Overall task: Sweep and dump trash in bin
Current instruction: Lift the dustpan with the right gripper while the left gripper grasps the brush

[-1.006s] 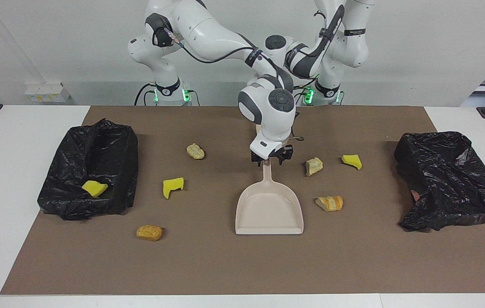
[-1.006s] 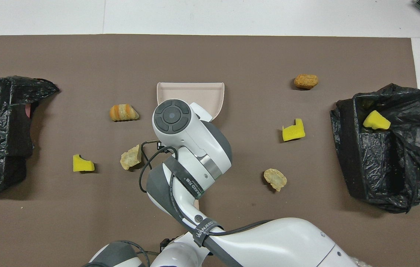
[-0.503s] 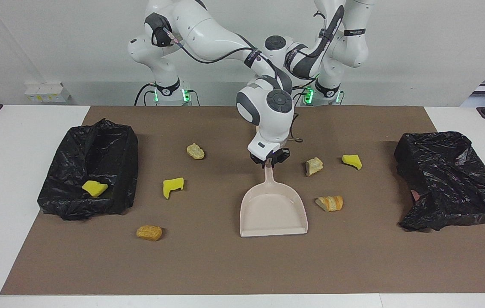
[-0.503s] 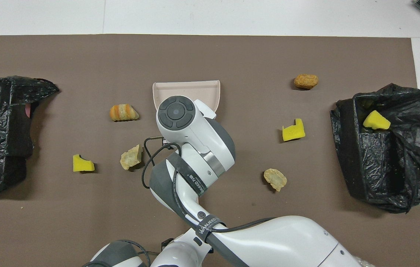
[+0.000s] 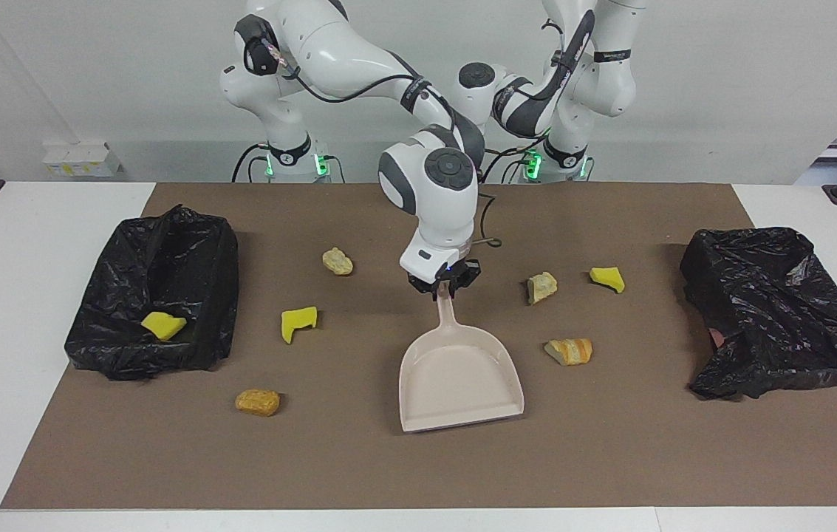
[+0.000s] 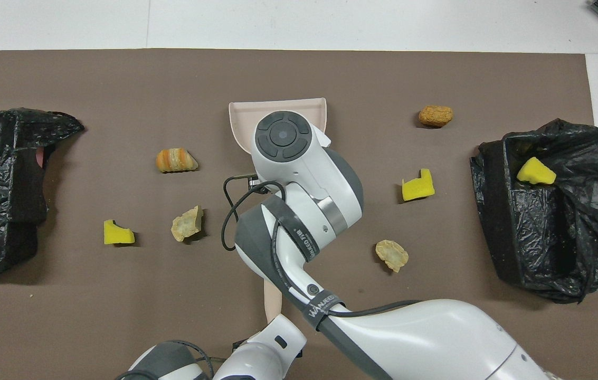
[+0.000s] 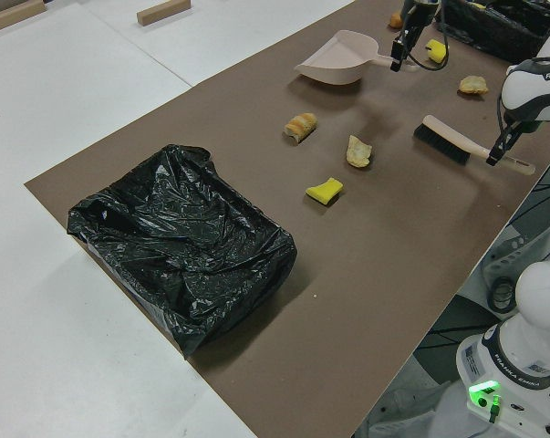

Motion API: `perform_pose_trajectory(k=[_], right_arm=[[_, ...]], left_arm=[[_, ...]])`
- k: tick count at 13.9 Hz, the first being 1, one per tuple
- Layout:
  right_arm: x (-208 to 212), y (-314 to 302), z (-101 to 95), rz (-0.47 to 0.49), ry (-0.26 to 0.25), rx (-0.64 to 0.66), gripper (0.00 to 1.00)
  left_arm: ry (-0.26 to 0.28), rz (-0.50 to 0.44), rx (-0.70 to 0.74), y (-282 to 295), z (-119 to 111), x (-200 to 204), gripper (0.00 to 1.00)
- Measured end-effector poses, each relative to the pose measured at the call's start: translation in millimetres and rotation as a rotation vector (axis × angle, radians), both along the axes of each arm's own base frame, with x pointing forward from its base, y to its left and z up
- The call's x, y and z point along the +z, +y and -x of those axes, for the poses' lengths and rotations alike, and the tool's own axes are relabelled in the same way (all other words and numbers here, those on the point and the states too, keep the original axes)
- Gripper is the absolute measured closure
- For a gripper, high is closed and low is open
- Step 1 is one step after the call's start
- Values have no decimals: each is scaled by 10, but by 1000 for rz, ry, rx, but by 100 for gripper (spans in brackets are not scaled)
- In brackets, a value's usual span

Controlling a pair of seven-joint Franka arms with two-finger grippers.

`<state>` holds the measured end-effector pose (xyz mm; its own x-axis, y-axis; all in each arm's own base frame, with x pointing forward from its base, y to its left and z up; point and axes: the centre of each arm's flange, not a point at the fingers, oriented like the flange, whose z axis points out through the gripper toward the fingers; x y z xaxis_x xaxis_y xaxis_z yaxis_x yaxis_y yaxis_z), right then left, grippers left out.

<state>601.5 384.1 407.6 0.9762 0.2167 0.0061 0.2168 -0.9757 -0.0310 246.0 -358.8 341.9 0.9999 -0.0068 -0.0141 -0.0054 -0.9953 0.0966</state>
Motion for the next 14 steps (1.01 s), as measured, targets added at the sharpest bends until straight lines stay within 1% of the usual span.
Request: perform_pose_trajectory(k=[2,4,7,9,11,14], right_arm=[[125,-328,-105,1,-11,151,67],[151,-670,-154,12,-4,335,67],[64,-947,-167,26,17,585,67],[-6,-1157,-232,31,29,723,67],[-49,-1325,-285,64,38,888,67],[-57,-1349,-295,109,46,1146,67]], left_arm=[[14,-9,54,103,-235,100,74],[31,-28,117,258,-551,304,74],[43,-45,212,547,-981,645,74],[41,-68,276,818,-1255,825,74],[31,-95,340,1142,-1486,869,74],[18,-149,427,1676,-1760,833,74]])
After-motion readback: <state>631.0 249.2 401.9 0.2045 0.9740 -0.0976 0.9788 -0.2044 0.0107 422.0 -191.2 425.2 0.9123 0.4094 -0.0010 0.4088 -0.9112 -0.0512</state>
